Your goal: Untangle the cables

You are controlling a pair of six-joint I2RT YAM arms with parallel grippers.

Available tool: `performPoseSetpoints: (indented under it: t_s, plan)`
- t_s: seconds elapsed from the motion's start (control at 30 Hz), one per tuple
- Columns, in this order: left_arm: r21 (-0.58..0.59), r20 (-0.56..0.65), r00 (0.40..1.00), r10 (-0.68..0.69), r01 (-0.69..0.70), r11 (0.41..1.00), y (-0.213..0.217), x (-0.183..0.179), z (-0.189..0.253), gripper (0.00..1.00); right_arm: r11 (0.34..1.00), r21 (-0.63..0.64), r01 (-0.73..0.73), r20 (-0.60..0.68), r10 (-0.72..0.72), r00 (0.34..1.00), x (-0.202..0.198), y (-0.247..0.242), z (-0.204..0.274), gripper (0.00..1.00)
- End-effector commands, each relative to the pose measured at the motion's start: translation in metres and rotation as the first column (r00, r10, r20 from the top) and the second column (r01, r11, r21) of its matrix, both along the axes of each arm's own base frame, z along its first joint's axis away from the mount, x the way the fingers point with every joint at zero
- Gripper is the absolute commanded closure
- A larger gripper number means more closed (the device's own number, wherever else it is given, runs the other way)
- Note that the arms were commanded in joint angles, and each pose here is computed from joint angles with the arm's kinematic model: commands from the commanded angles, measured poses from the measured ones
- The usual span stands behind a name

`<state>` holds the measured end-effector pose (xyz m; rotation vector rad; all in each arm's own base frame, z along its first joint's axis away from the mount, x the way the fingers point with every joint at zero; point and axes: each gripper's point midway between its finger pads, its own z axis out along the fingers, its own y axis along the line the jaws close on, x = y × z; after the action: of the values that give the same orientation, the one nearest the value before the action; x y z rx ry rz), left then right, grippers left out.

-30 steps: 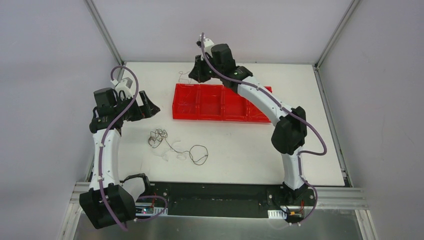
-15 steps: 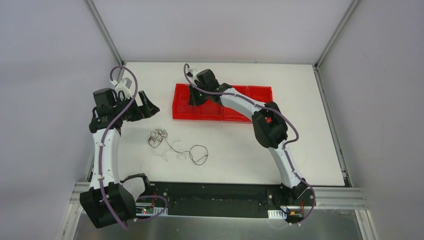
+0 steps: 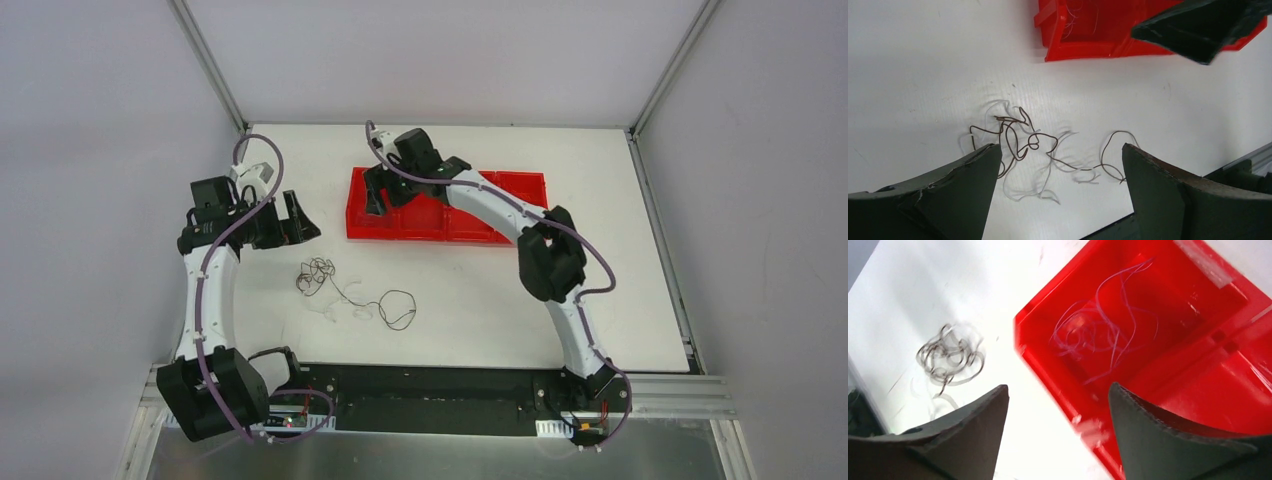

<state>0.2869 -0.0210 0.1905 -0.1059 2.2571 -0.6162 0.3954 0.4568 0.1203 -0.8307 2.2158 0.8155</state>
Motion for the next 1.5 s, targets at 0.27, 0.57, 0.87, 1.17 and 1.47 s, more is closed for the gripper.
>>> performPoseSetpoints:
  t_s: [0.27, 0.57, 0.87, 1.17, 1.47]
  plan:
    - [0.090, -0.327, 0.874, -0.359, 0.407, 0.909, 0.015, -0.043, -0.068, 0.17, 0.922, -0.144, -0.359, -0.153, 0.338, 0.929, -0.143, -0.089, 0.040, 0.25]
    - [-0.106, -0.417, 0.866, -0.276, 0.255, 0.961, 0.002, -0.021, -0.098, 0.37, 0.900, -0.211, -0.382, -0.178, 0.348, 0.920, -0.189, -0.069, -0.014, 0.27]
    - [-0.145, -0.460, 0.865, -0.198, 0.147, 0.978, 0.001, -0.012, -0.121, 0.57, 0.885, -0.299, -0.357, -0.070, 0.353, 0.933, -0.190, -0.011, -0.059, 0.29]
    - [-0.194, -0.476, 0.858, -0.191, 0.110, 0.975, -0.004, -0.005, -0.126, 0.70, 0.838, -0.398, -0.374, 0.009, 0.411, 0.911, -0.191, 0.021, -0.094, 0.33]
    - [-0.204, -0.274, 0.944, -0.185, 0.131, 0.970, -0.017, 0.000, -0.048, 1.00, 0.752, -0.537, -0.382, -0.052, 0.423, 0.905, -0.199, -0.062, -0.103, 1.00]
